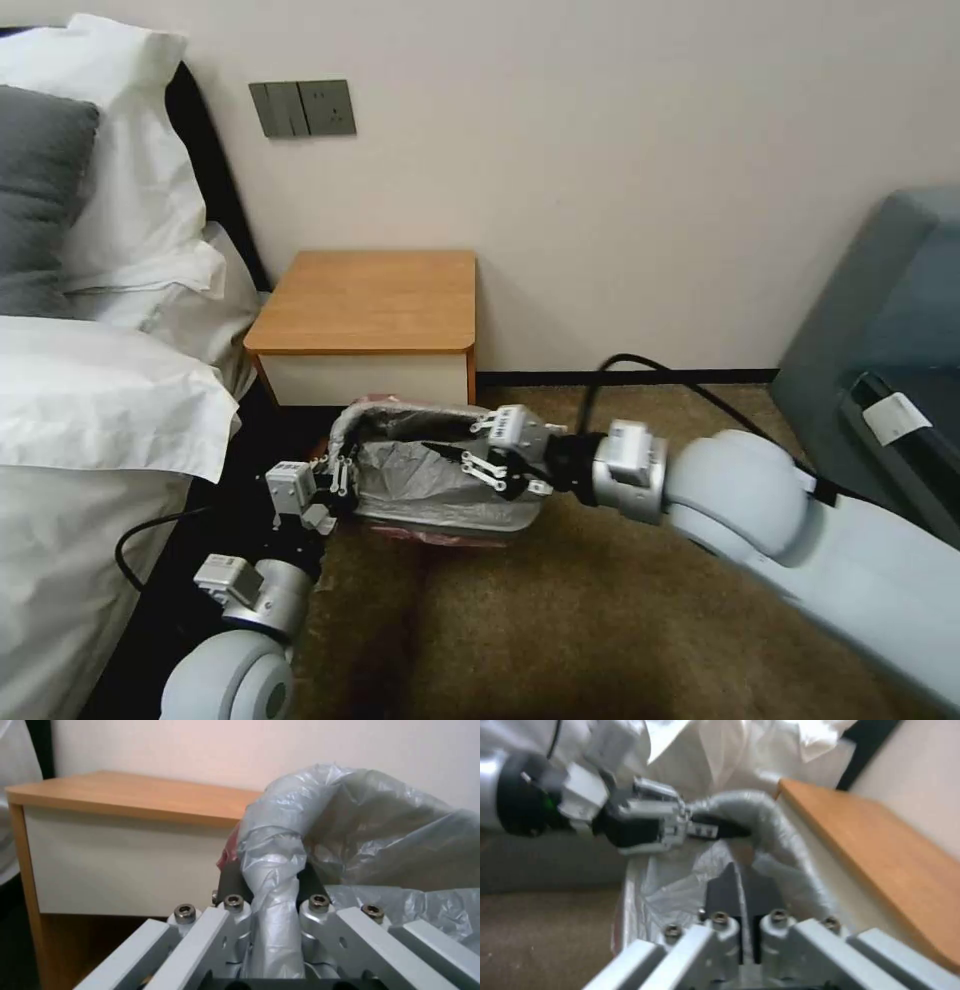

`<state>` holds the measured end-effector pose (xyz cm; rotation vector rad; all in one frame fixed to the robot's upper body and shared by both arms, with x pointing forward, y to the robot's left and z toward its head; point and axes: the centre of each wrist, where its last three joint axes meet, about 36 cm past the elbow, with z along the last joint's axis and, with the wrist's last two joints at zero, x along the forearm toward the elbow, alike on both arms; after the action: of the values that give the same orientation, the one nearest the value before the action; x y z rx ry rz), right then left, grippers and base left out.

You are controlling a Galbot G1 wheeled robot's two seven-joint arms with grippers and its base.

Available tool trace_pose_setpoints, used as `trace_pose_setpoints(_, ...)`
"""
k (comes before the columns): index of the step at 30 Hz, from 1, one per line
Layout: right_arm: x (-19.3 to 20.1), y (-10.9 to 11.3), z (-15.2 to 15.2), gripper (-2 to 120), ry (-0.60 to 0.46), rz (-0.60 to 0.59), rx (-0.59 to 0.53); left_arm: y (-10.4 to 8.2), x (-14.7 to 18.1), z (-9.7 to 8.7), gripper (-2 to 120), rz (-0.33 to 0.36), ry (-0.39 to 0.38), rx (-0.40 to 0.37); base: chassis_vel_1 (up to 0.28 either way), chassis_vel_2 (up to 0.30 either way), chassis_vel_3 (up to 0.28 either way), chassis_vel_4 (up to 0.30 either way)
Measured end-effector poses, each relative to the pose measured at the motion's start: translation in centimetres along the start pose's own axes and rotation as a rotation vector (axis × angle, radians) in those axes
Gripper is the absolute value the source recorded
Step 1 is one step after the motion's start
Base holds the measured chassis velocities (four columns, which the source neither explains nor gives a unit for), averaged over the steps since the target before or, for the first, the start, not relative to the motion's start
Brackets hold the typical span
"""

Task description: Pick up the garbage bag from the table and place it over the trash can.

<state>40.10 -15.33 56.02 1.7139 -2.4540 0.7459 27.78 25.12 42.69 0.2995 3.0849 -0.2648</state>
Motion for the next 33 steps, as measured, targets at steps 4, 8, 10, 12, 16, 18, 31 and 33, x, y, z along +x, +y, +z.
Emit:
trace_pose_setpoints(4, -1.7, -0.2, 0.1, 0, 0.028, -0.006, 0.009, -0.1, 0.0, -0.1, 7, 0.003, -0.006, -0.006, 0.0, 0.0, 0.0, 0.0)
trace_pose_setpoints(8, -2.7, 0.0, 0.4, 0, 0.053, 0.006, 0.027, -0.2, 0.1, -0.1, 7, 0.004, -0.01, -0.006, 0.0, 0.0, 0.0, 0.0)
trace_pose_setpoints(10, -3.0, 0.1, 0.6, 0, 0.073, 0.015, 0.037, -0.3, 0.1, 0.0, 7, 0.003, -0.009, -0.004, 0.0, 0.0, 0.0, 0.0)
trace_pose_setpoints(12, -3.3, 0.1, 0.8, 0, 0.086, 0.021, 0.041, -0.4, 0.1, 0.0, 7, 0.004, -0.009, -0.002, 0.0, 0.0, 0.0, 0.0)
trace_pose_setpoints(16, -4.1, 0.0, 1.4, 0, 0.112, 0.033, 0.043, -0.5, 0.1, 0.1, 7, 0.003, -0.01, 0.004, 0.0, 0.0, 0.0, 0.0)
trace_pose_setpoints(18, -4.6, 0.1, 1.8, 0, 0.126, 0.034, 0.034, -0.6, 0.1, 0.1, 7, 0.001, -0.01, 0.006, 0.0, 0.0, 0.0, 0.0)
trace_pose_setpoints(31, -6.3, 1.5, 4.1, 0, 0.201, 0.088, -0.03, -0.8, -0.1, 0.5, 7, -0.004, -0.006, 0.024, 0.0, 0.0, 0.0, 0.0)
trace_pose_setpoints(33, -6.5, 1.6, 4.2, 0, 0.209, 0.092, -0.033, -0.8, -0.1, 0.5, 7, -0.001, -0.006, 0.025, 0.0, 0.0, 0.0, 0.0)
